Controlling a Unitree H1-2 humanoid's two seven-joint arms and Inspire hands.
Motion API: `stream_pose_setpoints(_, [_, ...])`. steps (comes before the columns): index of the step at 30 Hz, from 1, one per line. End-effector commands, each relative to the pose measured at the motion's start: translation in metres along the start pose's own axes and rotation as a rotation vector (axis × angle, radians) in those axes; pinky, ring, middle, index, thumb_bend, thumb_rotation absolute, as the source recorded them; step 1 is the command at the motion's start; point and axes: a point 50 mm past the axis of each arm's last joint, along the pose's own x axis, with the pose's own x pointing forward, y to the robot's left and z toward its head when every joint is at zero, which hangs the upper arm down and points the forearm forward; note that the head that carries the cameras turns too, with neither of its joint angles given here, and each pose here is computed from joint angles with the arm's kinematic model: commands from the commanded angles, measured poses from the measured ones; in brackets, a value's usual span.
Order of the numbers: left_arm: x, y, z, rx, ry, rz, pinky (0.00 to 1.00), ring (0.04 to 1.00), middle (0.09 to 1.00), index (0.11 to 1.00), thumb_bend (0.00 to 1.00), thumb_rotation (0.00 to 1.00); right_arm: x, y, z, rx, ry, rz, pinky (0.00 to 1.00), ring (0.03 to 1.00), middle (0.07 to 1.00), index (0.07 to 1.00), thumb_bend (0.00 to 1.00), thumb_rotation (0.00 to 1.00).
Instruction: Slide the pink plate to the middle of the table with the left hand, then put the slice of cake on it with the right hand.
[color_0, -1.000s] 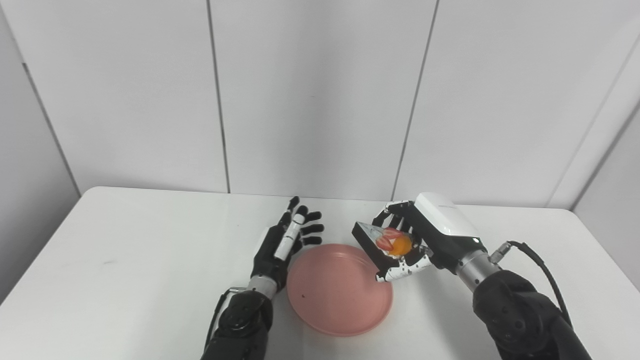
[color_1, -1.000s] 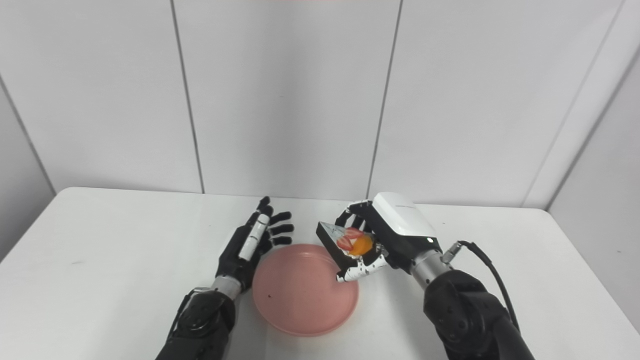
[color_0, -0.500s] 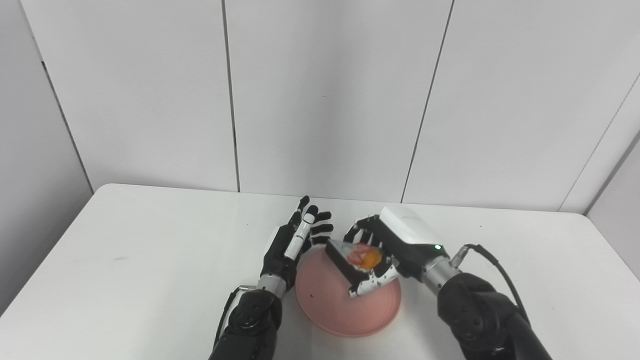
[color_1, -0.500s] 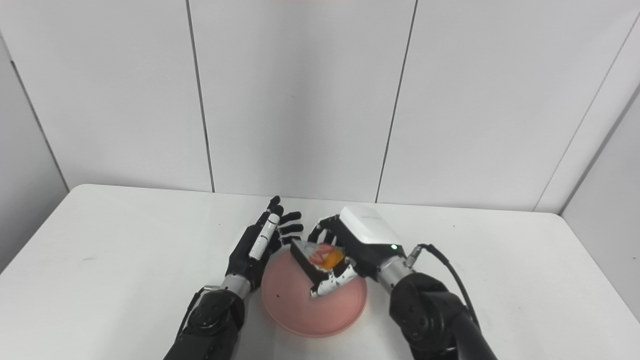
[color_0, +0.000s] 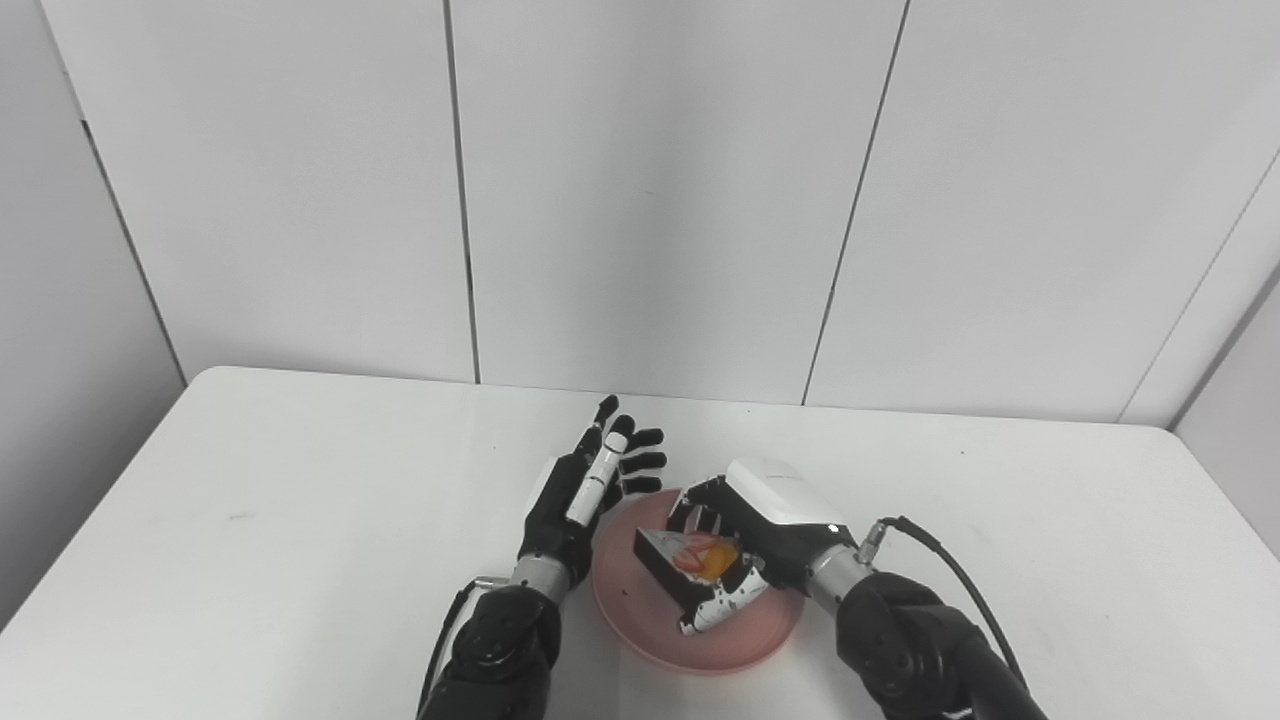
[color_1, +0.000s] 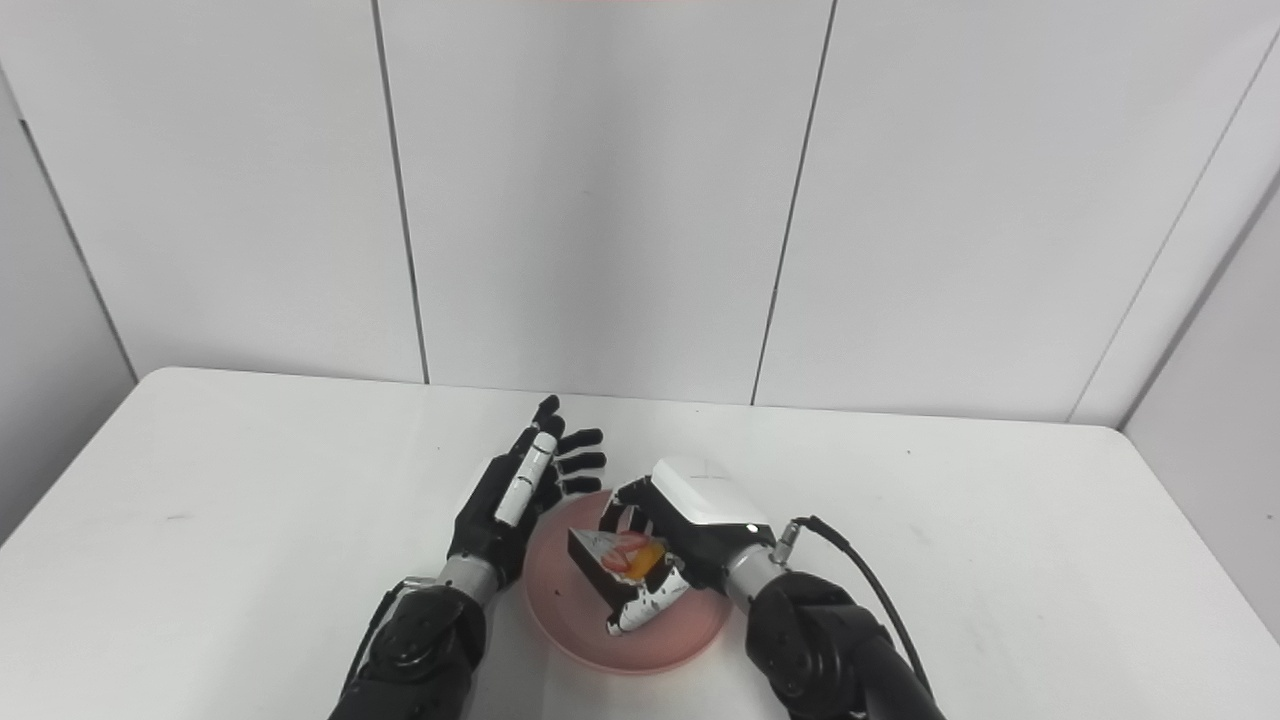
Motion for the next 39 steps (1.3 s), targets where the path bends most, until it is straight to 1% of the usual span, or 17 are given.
stream_pose_setpoints(1, [-0.013,0.006,-0.025,-0.009,0.124,0.016,0.65,0.724,0.777,1.000,0.68,0.79,0.004,-0.017,0.009,-0.062,-0.063,-0.090,0.30,0.385,0.427,0.531,0.52,0.00])
stream_pose_setpoints(5, [-0.013,0.007,-0.025,-0.002,0.126,0.012,0.65,0.721,0.771,1.000,0.66,0.80,0.004,-0.012,0.007,-0.111,-0.079,-0.108,0.28,0.377,0.420,0.529,0.52,0.00])
stream_pose_setpoints(9, [-0.014,0.008,-0.024,-0.006,0.128,0.005,0.65,0.716,0.772,1.000,0.66,0.80,0.003,-0.012,0.008,-0.120,-0.093,-0.131,0.26,0.358,0.475,0.495,0.53,0.00])
stream_pose_setpoints(10, [-0.014,0.009,-0.024,-0.002,0.127,0.002,0.64,0.714,0.773,1.000,0.67,0.80,0.002,-0.011,0.008,-0.128,-0.097,-0.132,0.27,0.365,0.485,0.568,0.75,0.12])
stream_pose_setpoints(11, [-0.014,0.009,-0.024,0.003,0.127,-0.001,0.64,0.713,0.772,1.000,0.67,0.80,0.002,-0.011,0.008,-0.143,-0.099,-0.130,0.28,0.381,0.499,0.597,0.82,0.20])
stream_pose_setpoints(12, [-0.015,0.009,-0.024,0.007,0.127,-0.004,0.64,0.715,0.771,1.000,0.68,0.81,0.001,-0.011,0.008,-0.160,-0.103,-0.130,0.30,0.389,0.507,0.625,0.86,0.36])
stream_pose_setpoints(15, [-0.016,0.010,-0.023,0.013,0.131,-0.003,0.63,0.715,0.769,1.000,0.67,0.82,-0.001,-0.011,0.007,-0.187,-0.107,-0.128,0.31,0.383,0.502,0.640,0.88,0.48])
stream_pose_setpoints(16, [-0.017,0.010,-0.023,0.013,0.133,-0.002,0.63,0.715,0.773,1.000,0.68,0.82,-0.002,-0.011,0.007,-0.194,-0.106,-0.125,0.47,0.534,0.608,0.664,0.89,0.59])
stream_pose_setpoints(17, [-0.017,0.010,-0.023,0.014,0.134,-0.001,0.62,0.715,0.773,1.000,0.68,0.82,-0.003,-0.011,0.007,-0.202,-0.104,-0.120,0.48,0.545,0.615,0.665,0.89,0.60])
stream_pose_setpoints(18, [-0.018,0.011,-0.023,0.015,0.134,0.000,0.62,0.718,0.776,1.000,0.68,0.82,-0.004,-0.011,0.006,-0.208,-0.103,-0.118,0.59,0.626,0.671,0.683,0.90,0.66])
stream_pose_setpoints(21, [-0.019,0.012,-0.023,0.019,0.135,0.005,0.62,0.719,0.780,1.000,0.68,0.83,-0.009,-0.010,0.005,-0.208,-0.106,-0.127,0.74,0.727,0.739,0.713,0.93,0.76])
stream_pose_setpoints(24, [-0.021,0.013,-0.023,0.018,0.134,0.014,0.63,0.729,0.786,1.000,0.66,0.83,-0.015,-0.011,0.004,-0.203,-0.105,-0.132,0.75,0.754,0.770,0.738,0.97,0.85])
stream_pose_setpoints(28, [-0.025,0.016,-0.022,0.008,0.134,0.026,0.65,0.734,0.788,1.000,0.64,0.83,-0.027,-0.014,0.001,-0.189,-0.093,-0.143,0.71,0.755,0.773,0.743,0.97,0.86])
stream_pose_setpoints(31, [-0.028,0.020,-0.021,-0.010,0.121,0.047,0.65,0.742,0.794,1.000,0.60,0.84,-0.039,-0.016,-0.003,-0.137,-0.110,-0.200,0.64,0.727,0.753,0.731,0.93,0.85])
stream_pose_setpoints(33, [-0.031,0.023,-0.020,-0.007,0.108,0.067,0.65,0.748,0.794,1.000,0.58,0.84,-0.047,-0.018,-0.006,-0.096,-0.130,-0.247,0.58,0.710,0.749,0.729,0.86,0.84])
stream_pose_setpoints(36, [-0.038,0.027,-0.017,0.040,0.077,0.101,0.67,0.768,0.821,1.000,0.58,0.86,-0.058,-0.020,-0.015,0.008,-0.184,-0.374,0.55,0.700,0.752,0.734,0.80,0.85])
stream_pose_setpoints(39, [-0.048,0.032,-0.012,0.076,0.019,0.135,0.73,0.804,0.852,1.000,0.59,0.85,-0.066,-0.015,-0.035,0.130,-0.246,-0.552,0.57,0.711,0.764,0.749,0.77,0.91])
